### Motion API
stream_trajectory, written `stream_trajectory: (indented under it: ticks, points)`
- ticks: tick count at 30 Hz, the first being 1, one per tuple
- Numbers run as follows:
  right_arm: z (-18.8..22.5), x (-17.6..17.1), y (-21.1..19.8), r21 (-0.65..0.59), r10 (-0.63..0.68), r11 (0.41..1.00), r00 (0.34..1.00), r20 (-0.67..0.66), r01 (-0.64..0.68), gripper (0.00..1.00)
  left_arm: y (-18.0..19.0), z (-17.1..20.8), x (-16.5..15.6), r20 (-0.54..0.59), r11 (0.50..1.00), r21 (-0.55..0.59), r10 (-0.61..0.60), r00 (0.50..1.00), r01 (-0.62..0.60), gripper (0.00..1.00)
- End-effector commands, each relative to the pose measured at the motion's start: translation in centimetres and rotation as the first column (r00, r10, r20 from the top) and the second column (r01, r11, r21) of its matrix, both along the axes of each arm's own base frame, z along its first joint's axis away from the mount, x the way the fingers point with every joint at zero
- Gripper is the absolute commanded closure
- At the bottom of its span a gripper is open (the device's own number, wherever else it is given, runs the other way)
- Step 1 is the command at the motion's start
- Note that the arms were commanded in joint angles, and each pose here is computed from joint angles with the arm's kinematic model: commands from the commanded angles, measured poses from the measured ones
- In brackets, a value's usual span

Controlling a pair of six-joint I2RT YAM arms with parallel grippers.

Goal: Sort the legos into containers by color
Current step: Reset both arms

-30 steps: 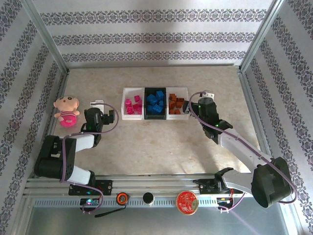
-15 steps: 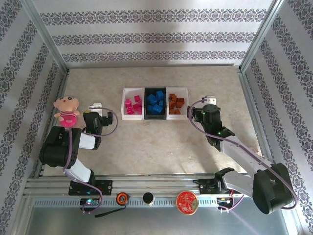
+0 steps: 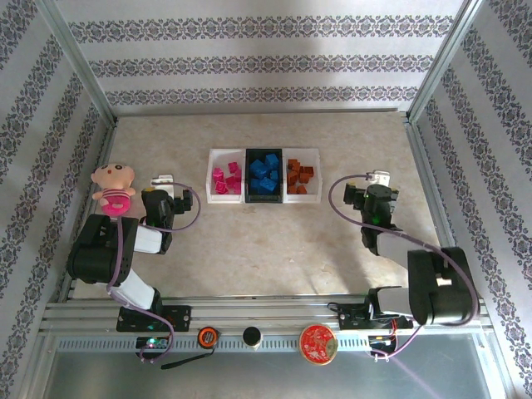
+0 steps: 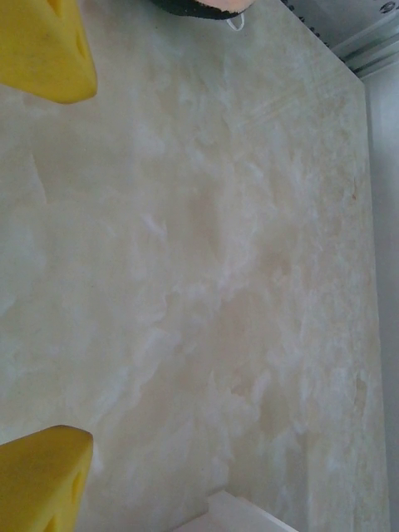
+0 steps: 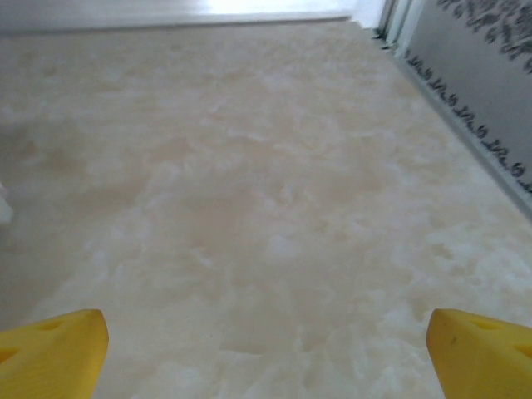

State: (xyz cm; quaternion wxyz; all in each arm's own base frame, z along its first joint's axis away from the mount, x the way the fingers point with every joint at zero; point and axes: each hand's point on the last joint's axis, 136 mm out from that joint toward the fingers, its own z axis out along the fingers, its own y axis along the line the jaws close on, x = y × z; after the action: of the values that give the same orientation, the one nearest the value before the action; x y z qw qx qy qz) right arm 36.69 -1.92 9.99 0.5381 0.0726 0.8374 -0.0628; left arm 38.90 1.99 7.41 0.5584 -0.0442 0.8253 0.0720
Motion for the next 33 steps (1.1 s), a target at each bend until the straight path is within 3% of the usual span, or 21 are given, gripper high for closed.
stream_trajectory:
  ticks: [1,4,6,9,33]
  points:
    - [2.9,1.8,1.8,-0.023,0.122,0.993,0.981,0.151,-0.12,0.02,0.3,1.7,0.8,0.063,1.0,-0.01,0.008,0.998,-0.007,0.0]
    - [1.2,2.3,2.4,-0.034,0.155,0.988,0.969,0.192,-0.152,0.02,0.3,1.6,0.8,0.063,1.0,-0.01,0.007,0.998,-0.007,0.0]
    - [-0.2,2.1,2.4,-0.025,0.152,0.988,0.982,0.112,-0.151,0.02,0.3,1.6,0.8,0.063,1.0,-0.01,0.007,0.998,-0.006,0.0]
    - [0.8,3.2,1.4,0.021,0.123,0.992,0.98,0.156,-0.128,0.02,0.4,1.6,0.8,0.062,1.0,-0.011,0.009,0.998,-0.008,0.0]
    - [0.7,3.1,1.4,0.012,0.12,0.992,0.983,0.138,-0.123,0.02,0.3,1.6,0.8,0.062,1.0,-0.011,0.008,0.998,-0.008,0.0]
